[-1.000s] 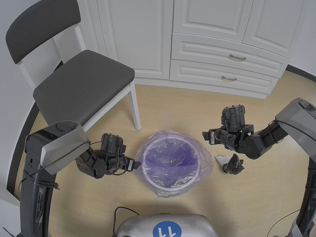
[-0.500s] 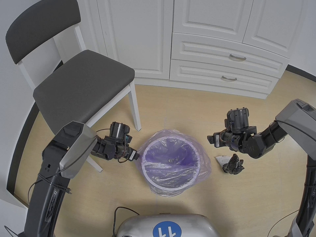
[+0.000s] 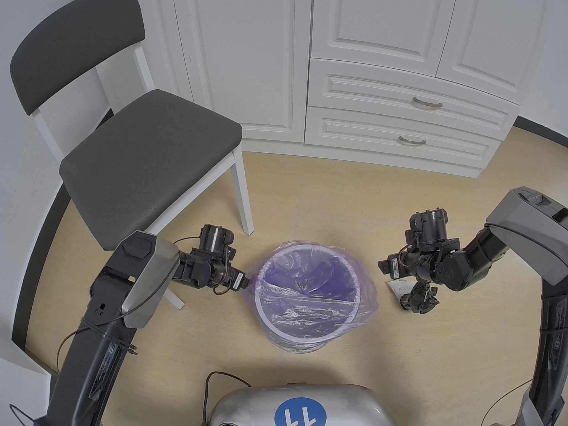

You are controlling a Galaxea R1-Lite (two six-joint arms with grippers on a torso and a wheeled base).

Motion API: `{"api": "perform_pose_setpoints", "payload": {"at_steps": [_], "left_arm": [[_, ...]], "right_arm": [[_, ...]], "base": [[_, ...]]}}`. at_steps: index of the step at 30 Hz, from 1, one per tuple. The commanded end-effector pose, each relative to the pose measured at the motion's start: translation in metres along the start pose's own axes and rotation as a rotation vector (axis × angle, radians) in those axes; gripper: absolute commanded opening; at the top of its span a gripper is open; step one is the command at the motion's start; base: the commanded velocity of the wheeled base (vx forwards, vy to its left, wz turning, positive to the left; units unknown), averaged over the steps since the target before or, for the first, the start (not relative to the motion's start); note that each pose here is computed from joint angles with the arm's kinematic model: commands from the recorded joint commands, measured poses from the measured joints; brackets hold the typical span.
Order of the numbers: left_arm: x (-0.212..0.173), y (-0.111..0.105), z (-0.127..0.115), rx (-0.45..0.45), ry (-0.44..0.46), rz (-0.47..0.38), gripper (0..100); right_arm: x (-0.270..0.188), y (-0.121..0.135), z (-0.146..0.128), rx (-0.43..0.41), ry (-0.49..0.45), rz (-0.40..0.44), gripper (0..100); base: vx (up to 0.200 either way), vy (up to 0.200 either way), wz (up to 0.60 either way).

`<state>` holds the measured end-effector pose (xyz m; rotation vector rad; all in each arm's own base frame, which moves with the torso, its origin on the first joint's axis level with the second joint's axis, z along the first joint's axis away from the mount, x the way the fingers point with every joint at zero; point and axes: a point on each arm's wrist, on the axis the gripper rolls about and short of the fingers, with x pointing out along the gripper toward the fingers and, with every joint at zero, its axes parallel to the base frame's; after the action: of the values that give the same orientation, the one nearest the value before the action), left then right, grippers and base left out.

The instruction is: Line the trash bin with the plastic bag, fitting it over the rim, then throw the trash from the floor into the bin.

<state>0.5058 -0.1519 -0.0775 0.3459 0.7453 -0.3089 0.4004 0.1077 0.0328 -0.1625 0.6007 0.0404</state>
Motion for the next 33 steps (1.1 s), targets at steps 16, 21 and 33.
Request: {"api": "perform_pose_setpoints", "payload": {"at_steps": [16, 21, 33], "left_arm": [[-0.078, -0.002, -0.018, -0.140, -0.138, 0.026, 100], [-0.080, -0.004, -0.032, -0.140, -0.122, 0.051, 100], [-0.084, -0.004, -0.035, -0.142, -0.105, 0.088, 100]], "right_arm": [[0.052, 0.005, -0.055, -0.056, 0.153, 0.118, 100], [0.056, 0.006, -0.049, -0.051, 0.186, 0.159, 100], [0.099, 0.020, -0.019, 0.006, 0.311, 0.142, 100]], "base": [[0.000, 0.000, 0.00], [0.000, 0.000, 0.00], [0.000, 0.000, 0.00]]}}
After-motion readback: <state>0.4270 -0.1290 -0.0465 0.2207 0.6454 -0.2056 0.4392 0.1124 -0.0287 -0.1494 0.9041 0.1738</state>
